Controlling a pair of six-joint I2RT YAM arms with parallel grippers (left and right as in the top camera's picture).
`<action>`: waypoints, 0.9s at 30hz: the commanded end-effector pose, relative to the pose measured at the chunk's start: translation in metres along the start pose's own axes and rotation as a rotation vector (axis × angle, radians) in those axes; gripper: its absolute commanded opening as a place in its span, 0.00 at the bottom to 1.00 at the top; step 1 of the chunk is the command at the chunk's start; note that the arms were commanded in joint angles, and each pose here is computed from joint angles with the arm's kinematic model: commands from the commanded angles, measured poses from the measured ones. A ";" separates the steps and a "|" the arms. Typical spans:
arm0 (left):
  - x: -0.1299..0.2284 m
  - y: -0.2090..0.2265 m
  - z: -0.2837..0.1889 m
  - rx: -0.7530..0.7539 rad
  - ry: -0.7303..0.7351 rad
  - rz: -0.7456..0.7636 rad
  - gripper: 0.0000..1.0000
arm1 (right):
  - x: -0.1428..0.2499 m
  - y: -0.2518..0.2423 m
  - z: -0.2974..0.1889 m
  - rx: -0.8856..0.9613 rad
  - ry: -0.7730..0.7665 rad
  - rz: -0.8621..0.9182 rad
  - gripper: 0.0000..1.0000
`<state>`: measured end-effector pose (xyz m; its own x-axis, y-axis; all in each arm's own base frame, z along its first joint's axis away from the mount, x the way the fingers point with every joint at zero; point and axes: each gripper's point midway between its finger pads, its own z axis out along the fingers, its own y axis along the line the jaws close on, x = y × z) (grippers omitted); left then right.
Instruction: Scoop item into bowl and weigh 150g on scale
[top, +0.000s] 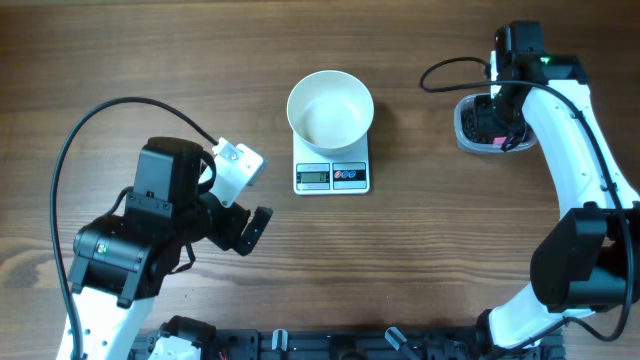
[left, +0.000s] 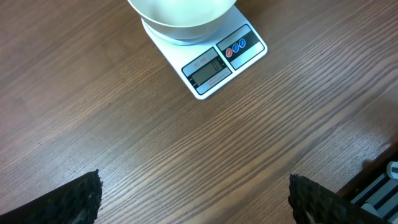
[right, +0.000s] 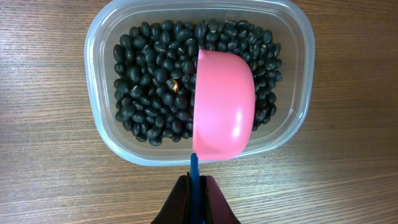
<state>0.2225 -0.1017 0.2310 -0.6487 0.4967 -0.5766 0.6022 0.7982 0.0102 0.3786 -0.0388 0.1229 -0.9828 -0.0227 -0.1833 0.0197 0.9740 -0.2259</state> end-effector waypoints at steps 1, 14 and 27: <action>-0.008 0.000 -0.005 0.008 -0.028 0.019 1.00 | 0.000 0.001 -0.010 -0.026 -0.016 0.030 0.04; -0.008 0.000 -0.005 0.008 -0.028 0.019 1.00 | -0.001 -0.015 -0.012 0.065 -0.022 0.063 0.04; -0.008 0.000 -0.005 0.008 -0.027 0.020 1.00 | -0.014 -0.032 -0.027 0.146 -0.082 0.021 0.04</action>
<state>0.2225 -0.1018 0.2311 -0.6486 0.4967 -0.5767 0.6024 0.7981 0.0099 0.3781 -0.0499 0.1343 -0.9778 0.0135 -0.2089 0.0732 0.9570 -0.2807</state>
